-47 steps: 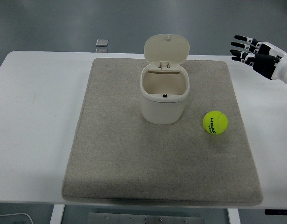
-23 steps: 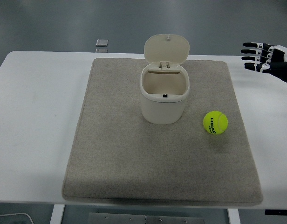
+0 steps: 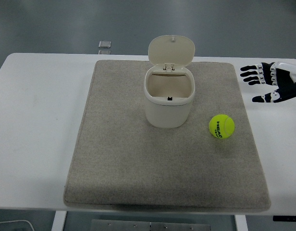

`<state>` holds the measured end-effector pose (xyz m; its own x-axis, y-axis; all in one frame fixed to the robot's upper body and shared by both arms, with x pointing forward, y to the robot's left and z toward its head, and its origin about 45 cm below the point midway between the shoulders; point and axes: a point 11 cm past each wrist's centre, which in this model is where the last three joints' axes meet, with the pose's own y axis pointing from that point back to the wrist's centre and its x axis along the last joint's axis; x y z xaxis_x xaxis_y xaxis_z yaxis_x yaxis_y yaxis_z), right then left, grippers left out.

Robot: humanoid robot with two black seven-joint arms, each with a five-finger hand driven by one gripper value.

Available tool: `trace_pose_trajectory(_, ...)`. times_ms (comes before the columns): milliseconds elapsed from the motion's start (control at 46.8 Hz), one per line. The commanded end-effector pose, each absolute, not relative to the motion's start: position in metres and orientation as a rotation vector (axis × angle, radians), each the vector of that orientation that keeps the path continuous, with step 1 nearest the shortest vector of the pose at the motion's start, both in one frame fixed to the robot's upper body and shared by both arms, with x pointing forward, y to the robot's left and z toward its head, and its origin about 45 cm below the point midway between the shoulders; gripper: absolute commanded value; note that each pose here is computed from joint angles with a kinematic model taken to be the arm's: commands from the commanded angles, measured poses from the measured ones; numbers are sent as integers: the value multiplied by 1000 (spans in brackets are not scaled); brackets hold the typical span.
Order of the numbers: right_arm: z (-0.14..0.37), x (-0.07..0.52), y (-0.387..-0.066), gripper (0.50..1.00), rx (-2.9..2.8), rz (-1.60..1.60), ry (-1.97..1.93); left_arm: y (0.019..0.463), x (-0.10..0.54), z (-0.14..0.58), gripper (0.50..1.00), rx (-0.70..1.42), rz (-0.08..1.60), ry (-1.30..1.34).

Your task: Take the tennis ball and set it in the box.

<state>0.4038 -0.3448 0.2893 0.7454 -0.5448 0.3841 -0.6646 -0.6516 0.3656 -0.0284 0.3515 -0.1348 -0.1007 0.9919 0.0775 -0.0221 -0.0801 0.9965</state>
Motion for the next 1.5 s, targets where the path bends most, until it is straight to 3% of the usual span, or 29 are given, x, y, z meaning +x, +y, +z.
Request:
trace_pose_trajectory(0, 283, 403, -341, 901, 2399, 394, -863, 352, -28, -135, 992, 1198, 1355, 1225)
trace_pose_trajectory(620, 256, 384, -293, 901, 2285, 663, -602, 352, -28, -135, 992, 1199, 1354, 1224)
trace_pose_trajectory(1474, 223, 375, -280, 901, 2261, 698, -603, 352, -28, -135, 992, 1198, 1355, 1225)
